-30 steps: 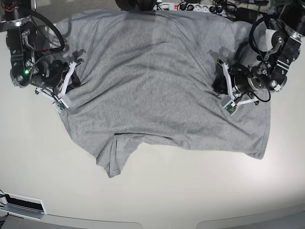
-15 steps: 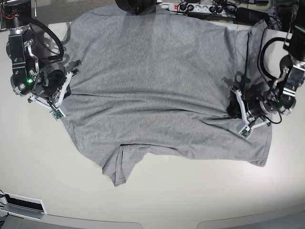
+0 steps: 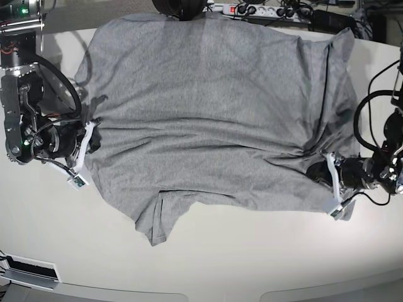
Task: Layout the t-shirt on the table in an organized manner, then fold the t-shirt properly
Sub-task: 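Pull the shirt sides apart with both grippers to smooth it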
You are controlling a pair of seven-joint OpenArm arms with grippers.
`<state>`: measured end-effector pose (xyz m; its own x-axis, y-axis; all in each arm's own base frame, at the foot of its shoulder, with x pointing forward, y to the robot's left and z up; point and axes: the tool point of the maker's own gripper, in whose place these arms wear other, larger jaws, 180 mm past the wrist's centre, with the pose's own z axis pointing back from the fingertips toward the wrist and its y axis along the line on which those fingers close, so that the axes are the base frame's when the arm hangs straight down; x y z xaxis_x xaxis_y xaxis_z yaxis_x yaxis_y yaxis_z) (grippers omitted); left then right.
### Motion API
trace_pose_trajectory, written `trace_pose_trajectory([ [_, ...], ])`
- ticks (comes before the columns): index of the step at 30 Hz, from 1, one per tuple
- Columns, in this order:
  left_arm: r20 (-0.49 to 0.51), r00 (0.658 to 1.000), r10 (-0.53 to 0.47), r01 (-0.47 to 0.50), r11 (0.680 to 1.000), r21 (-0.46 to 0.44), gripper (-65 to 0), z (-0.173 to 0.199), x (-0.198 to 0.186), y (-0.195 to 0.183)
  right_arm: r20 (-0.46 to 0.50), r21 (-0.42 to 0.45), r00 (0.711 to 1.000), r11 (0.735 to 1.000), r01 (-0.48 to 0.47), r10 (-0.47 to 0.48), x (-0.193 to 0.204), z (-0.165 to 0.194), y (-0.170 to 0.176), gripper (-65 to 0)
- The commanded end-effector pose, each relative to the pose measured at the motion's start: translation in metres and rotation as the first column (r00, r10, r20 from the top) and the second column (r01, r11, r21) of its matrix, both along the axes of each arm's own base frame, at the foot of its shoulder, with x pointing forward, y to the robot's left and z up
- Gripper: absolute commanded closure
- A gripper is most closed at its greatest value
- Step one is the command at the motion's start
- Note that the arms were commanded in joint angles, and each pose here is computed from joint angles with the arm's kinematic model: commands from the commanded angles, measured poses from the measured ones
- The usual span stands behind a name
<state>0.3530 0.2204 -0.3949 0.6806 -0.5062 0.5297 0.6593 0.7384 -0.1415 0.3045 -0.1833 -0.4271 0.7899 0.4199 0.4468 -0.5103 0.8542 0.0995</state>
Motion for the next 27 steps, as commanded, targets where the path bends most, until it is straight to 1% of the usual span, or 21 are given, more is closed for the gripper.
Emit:
trace_pose_trajectory([
  [1, 0.027, 1.000, -0.004, 0.004, 1.000, -0.005, 0.0, 0.016, 0.006, 0.005, 0.036, 0.028, 0.999, 0.999, -0.033, 0.032, 0.007, 0.014, 0.004, 0.0],
  [4, -0.005, 0.999, -0.037, 0.037, 0.999, 0.011, 0.0, 0.014, -0.015, 0.009, 0.028, 0.085, 0.992, 0.989, -0.123, 0.121, -0.012, 0.016, 0.022, 0.0],
  [8, -0.061, 0.993, -0.102, 0.105, 0.993, 0.049, 0.0, 0.003, -0.060, 0.014, 0.011, 0.096, 0.987, 0.983, -0.159, 0.159, -0.045, 0.011, 0.034, 0.0],
  [11, -0.122, 0.984, -0.128, 0.137, 0.988, 0.068, 0.0, -0.008, -0.093, 0.021, -0.024, 0.087, 0.984, 0.981, -0.172, 0.174, -0.069, 0.003, 0.035, 0.0],
  [14, -0.172, 0.977, -0.127, 0.142, 0.987, 0.078, 0.0, -0.018, -0.117, 0.030, -0.076, 0.069, 0.983, 0.984, -0.164, 0.169, -0.089, -0.010, 0.031, 0.0],
  [17, -0.186, 0.973, -0.138, 0.159, 0.982, 0.106, 0.0, -0.029, -0.132, 0.037, -0.125, 0.025, 0.980, 0.988, -0.151, 0.153, -0.107, -0.023, 0.022, 0.0],
  [22, -0.146, 0.972, -0.186, 0.205, 0.970, 0.131, 0.0, -0.044, -0.146, 0.036, -0.145, -0.011, 0.985, 0.995, -0.099, 0.097, -0.125, -0.036, 0.014, 0.0],
  [25, -0.132, 0.969, -0.207, 0.228, 0.959, 0.168, 0.0, -0.051, -0.147, 0.042, -0.146, -0.039, 0.987, 0.996, -0.075, 0.069, -0.123, -0.037, 0.008, 0.0],
  [27, -0.127, 0.970, -0.205, 0.226, 0.957, 0.180, 0.0, -0.052, -0.147, 0.047, -0.146, -0.044, 0.987, 0.996, -0.080, 0.073, -0.123, -0.037, 0.007, 0.0],
])
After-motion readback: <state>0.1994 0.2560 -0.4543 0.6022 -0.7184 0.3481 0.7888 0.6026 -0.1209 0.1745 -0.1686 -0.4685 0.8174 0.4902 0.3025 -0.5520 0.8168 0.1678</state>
